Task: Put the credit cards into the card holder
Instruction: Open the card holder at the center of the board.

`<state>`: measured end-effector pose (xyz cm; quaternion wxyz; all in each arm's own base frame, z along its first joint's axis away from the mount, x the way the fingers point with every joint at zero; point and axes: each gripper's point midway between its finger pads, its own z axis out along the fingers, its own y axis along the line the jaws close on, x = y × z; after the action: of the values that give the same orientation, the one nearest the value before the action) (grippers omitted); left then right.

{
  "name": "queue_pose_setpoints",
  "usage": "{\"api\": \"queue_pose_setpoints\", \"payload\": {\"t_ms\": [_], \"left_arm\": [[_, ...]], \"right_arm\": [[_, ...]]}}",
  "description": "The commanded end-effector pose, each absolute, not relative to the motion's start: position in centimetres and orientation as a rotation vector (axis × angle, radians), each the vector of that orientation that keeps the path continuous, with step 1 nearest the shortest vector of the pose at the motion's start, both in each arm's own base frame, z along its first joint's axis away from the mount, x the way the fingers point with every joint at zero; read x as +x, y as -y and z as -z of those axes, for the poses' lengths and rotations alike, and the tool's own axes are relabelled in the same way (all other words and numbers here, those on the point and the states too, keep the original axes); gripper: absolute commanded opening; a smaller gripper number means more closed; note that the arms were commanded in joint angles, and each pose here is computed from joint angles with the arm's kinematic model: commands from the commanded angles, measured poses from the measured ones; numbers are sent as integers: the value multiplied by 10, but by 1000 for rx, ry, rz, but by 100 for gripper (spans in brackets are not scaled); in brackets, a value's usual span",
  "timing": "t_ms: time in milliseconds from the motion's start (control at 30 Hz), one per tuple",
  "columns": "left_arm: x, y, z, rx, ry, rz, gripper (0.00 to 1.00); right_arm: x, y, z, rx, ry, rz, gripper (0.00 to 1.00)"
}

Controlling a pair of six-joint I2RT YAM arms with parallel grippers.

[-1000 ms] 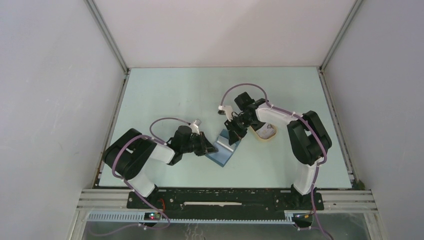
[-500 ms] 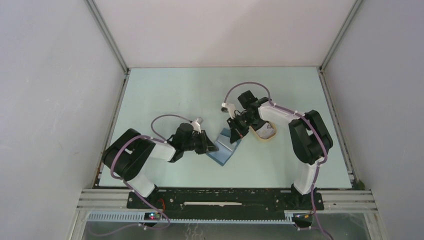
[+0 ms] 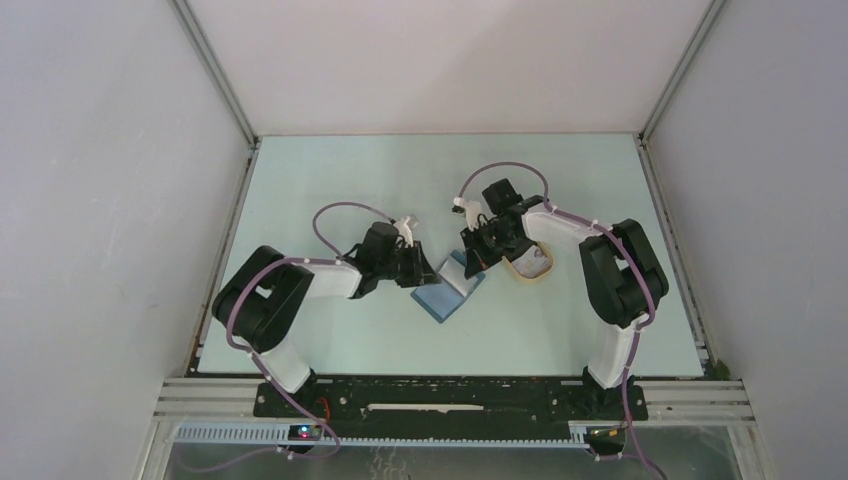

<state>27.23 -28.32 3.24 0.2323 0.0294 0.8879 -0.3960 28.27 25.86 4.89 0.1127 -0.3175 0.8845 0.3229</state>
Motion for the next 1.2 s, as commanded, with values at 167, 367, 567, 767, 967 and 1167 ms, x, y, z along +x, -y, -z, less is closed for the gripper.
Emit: {"api": "queue_pose_setpoints", "payload": {"t_ms": [167, 367, 567, 767, 967, 1167], "left_arm": [[289, 283, -48, 183, -2400, 1025, 26], [290, 284, -62, 207, -2362, 1034, 27], [294, 289, -75, 221, -2330, 1059, 28], [298, 297, -84, 233, -2317, 1088, 28], [299, 305, -92, 248, -2299, 1105, 28], [300, 311, -104, 255, -2246, 1102, 28]], "right_arm": [[299, -256, -69, -982, -2479, -810, 28], [300, -252, -82, -1062, -2414, -747, 33], [295, -254, -91, -1148, -2367, -765, 34], [287, -258, -103, -1200, -2321, -835, 33], [274, -258, -134, -1297, -2189, -902, 33], [262, -255, -178, -1356, -2014, -890, 33]]}}
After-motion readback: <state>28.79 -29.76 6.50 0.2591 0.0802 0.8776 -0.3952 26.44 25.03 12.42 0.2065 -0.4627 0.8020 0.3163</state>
